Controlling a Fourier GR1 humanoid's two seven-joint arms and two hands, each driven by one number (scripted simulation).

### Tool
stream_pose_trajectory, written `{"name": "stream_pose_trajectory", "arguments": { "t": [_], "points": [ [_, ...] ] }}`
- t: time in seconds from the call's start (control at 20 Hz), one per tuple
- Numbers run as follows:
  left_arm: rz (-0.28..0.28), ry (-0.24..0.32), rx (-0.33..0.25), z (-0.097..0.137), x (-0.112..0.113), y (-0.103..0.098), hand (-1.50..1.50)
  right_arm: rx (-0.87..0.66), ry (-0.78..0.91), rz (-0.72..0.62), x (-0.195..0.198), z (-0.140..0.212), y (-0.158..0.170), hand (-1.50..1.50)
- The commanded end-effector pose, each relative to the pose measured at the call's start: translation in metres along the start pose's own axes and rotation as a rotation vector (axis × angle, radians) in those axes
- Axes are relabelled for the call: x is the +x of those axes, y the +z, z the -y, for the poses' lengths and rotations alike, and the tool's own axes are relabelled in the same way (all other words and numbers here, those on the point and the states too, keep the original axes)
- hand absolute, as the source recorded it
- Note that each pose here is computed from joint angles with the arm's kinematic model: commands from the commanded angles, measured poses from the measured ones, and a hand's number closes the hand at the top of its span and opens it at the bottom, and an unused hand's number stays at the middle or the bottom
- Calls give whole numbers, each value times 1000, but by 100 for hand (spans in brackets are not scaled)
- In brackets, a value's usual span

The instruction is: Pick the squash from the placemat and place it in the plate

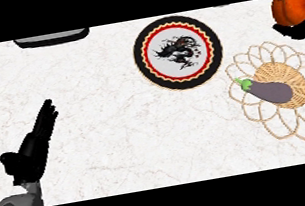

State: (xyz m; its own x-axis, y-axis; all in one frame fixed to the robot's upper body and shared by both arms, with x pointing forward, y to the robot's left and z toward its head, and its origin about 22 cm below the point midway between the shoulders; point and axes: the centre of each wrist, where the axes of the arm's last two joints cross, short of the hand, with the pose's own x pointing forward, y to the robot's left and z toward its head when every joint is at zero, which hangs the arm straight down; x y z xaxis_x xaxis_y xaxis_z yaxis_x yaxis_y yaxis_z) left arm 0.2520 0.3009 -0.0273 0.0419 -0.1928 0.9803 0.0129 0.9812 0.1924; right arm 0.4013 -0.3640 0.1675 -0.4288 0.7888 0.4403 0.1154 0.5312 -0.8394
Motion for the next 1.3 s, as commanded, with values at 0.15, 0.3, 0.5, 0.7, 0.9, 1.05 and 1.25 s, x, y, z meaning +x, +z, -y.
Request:
{"name": "stream_pose_trajectory", "arguments": {
  "t": [0.15,0.3,0.5,0.7,0.9,1.05,1.25],
  "points": [
    [6,-2,10,5,22,-3,0,89,-37,20,34,-46,-41,150],
    [-11,6,25,11,6,-6,0,118,-90,31,70,-76,-57,150],
    [-4,2,-18,10,-1,4,0,138,-87,64,81,-111,-70,150],
    [2,-17,7,15,-5,-4,0,174,-91,33,109,-143,-83,150],
    [18,1,-9,0,8,-6,0,123,-194,-44,112,-179,-77,150],
    [-1,5,11,8,6,2,0,69,-278,-132,101,-169,-82,-150],
    [14,-3,-27,-2,22,-3,0,98,-236,-204,127,-195,-93,-150]
  ]
}}
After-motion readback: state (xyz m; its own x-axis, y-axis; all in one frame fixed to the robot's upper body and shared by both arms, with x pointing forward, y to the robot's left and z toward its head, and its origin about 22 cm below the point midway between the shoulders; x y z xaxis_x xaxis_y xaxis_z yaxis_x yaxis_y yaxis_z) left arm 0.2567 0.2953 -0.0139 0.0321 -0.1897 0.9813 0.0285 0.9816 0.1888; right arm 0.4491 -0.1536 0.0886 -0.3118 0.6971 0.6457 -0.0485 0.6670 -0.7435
